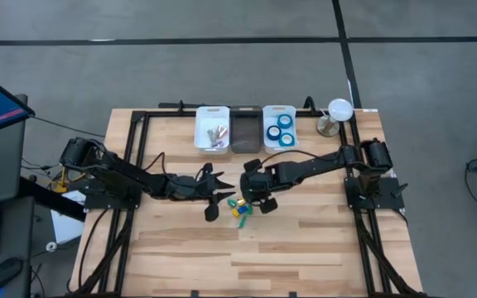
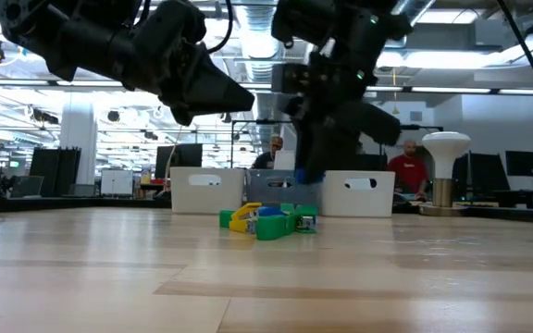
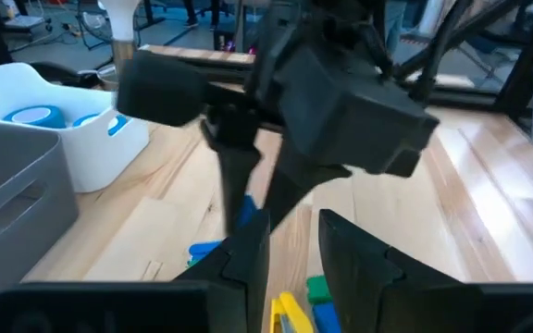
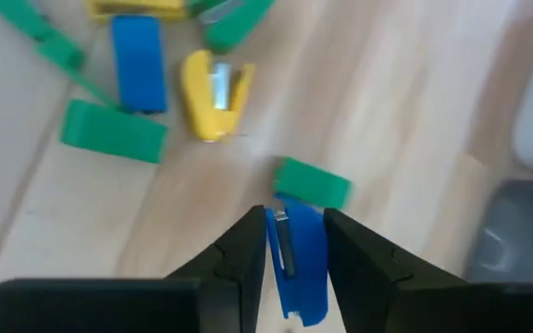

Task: Pick and place Stapler, Stapler remover, tape
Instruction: Put the blue stapler into the black bin

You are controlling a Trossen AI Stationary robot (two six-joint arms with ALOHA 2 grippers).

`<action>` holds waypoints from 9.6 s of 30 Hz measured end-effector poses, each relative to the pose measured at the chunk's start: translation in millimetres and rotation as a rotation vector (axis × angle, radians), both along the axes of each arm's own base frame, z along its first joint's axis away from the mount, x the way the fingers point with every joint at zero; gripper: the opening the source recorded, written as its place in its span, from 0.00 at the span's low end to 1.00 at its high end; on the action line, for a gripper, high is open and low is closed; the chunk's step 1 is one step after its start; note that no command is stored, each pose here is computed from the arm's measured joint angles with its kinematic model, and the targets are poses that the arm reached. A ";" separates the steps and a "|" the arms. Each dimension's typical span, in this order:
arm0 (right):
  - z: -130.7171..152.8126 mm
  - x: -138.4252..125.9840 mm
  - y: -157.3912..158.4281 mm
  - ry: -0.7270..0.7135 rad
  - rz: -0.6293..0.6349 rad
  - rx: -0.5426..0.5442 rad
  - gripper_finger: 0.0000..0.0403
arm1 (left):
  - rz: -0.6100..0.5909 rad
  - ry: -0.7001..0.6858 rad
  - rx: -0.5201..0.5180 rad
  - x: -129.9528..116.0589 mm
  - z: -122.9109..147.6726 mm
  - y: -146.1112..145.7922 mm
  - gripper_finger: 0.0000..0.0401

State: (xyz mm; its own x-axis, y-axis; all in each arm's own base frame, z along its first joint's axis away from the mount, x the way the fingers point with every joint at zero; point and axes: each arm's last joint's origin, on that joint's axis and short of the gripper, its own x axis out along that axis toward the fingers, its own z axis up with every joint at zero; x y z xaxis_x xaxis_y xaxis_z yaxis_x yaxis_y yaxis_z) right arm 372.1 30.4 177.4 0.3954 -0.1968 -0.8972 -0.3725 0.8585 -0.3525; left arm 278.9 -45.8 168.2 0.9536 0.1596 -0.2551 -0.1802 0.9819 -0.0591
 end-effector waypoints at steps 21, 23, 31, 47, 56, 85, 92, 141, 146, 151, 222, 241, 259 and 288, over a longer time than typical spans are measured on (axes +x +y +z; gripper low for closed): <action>86.5 21.4 -103.0 -0.103 -0.154 -0.021 0.25 | 0.093 0.153 -0.021 -38.1 -4.2 8.3 0.22; 94.1 20.5 -121.0 -0.134 -0.161 0.007 0.25 | 0.181 0.153 -0.063 -46.9 -11.8 14.4 0.22; 105.0 -1.1 -208.1 -0.278 -0.325 0.145 0.25 | 0.264 0.179 -0.178 -69.7 -33.5 20.9 0.22; 1.8 10.1 -256.8 -0.109 -0.502 0.414 0.22 | 0.299 0.168 -0.121 -67.4 -31.4 34.3 0.22; -2.5 16.9 -247.1 -0.080 -0.495 0.337 0.23 | 0.275 0.173 -0.135 -67.0 -31.6 34.3 0.22; 6.5 20.8 -233.7 -0.048 -0.556 0.251 0.43 | 0.293 0.164 -0.140 -66.5 -31.0 38.2 0.22; 40.4 18.9 -214.3 -0.085 -0.477 0.172 0.56 | 0.302 0.156 -0.165 -66.5 -30.9 38.2 0.22; -29.7 -13.2 -46.1 -0.030 -0.219 0.234 0.60 | 0.232 0.109 -0.253 -66.2 -36.2 2.5 0.22; -28.4 -10.4 -46.2 -0.059 -0.205 0.233 0.67 | 0.232 0.109 -0.253 -66.2 -36.1 2.5 0.22; -26.8 -7.0 -42.6 -0.093 -0.177 0.232 0.73 | 0.232 0.108 -0.254 -66.1 -36.0 2.5 0.22; -49.0 -4.9 -47.9 -0.034 -0.212 0.291 0.52 | 0.230 0.105 -0.251 -65.9 -35.4 2.4 0.22; -48.5 -4.8 -48.4 -0.036 -0.215 0.287 0.52 | 0.230 0.105 -0.251 -65.9 -35.5 2.4 0.22; -48.5 -5.4 -48.5 -0.027 -0.216 0.286 0.50 | 0.229 0.108 -0.247 -66.0 -35.7 2.4 0.22; 30.4 22.3 -67.3 0.017 -0.186 0.137 0.45 | 0.229 0.109 -0.247 -66.2 -35.9 2.5 0.22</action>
